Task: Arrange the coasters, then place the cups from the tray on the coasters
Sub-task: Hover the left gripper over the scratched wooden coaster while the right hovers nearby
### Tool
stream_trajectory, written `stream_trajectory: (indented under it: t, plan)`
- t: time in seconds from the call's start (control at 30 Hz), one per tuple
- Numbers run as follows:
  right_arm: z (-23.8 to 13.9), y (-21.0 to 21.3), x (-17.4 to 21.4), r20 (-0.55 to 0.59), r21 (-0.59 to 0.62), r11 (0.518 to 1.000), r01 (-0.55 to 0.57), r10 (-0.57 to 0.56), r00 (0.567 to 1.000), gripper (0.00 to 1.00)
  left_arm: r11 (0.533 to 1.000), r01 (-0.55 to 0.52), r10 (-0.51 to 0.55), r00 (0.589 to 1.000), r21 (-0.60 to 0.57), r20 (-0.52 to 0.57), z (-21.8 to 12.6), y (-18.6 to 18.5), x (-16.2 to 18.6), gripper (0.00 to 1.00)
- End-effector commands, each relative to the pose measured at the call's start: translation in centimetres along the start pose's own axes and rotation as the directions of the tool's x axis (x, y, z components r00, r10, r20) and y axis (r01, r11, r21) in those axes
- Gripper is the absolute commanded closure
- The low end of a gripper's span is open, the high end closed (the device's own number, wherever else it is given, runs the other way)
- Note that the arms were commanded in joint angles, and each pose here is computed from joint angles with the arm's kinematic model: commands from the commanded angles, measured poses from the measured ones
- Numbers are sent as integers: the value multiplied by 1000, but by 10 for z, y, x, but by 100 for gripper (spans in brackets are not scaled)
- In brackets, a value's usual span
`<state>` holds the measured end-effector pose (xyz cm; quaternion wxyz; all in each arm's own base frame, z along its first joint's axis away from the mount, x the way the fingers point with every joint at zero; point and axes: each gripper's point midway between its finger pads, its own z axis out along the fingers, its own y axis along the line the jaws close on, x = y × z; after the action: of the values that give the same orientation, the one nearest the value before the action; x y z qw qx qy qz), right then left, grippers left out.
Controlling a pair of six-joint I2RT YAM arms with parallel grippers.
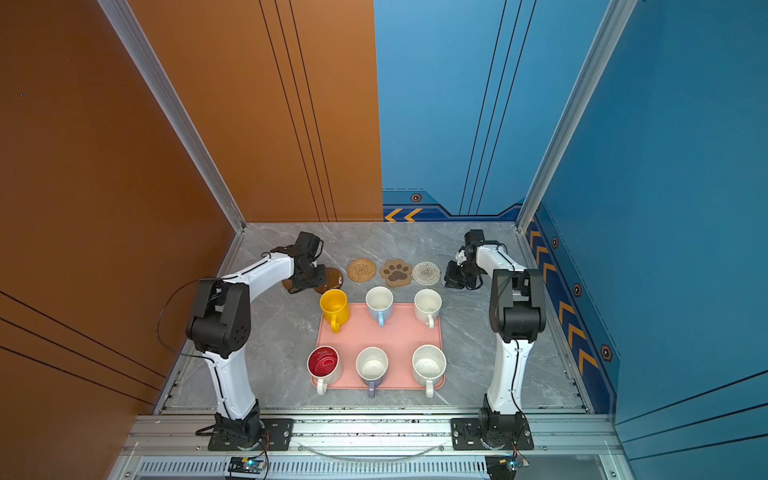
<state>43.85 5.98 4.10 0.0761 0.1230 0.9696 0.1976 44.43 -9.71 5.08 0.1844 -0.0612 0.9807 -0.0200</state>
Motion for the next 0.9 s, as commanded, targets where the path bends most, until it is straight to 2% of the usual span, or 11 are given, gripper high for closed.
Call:
stream_trajectory:
  t: [0.0,0.37,0.6,0.87]
  plan:
    - [-17,7,-4,49,-9,1000,10,-9,999,100,999,30,-30,999,35,15,-4,-4,-9,94]
    - [-13,8,0,39,-8,1000,7,-7,999,100,999,35,-34,999,18,-15,-8,6,14,94]
    - [-13,10,-2,42,-16,1000,5,-4,999,100,999,32,-31,998,3,-48,3,5,30,95]
    - [-17,12,-4,53,-18,1000,4,-3,999,100,999,46,-46,998,3,-46,14,1,28,95]
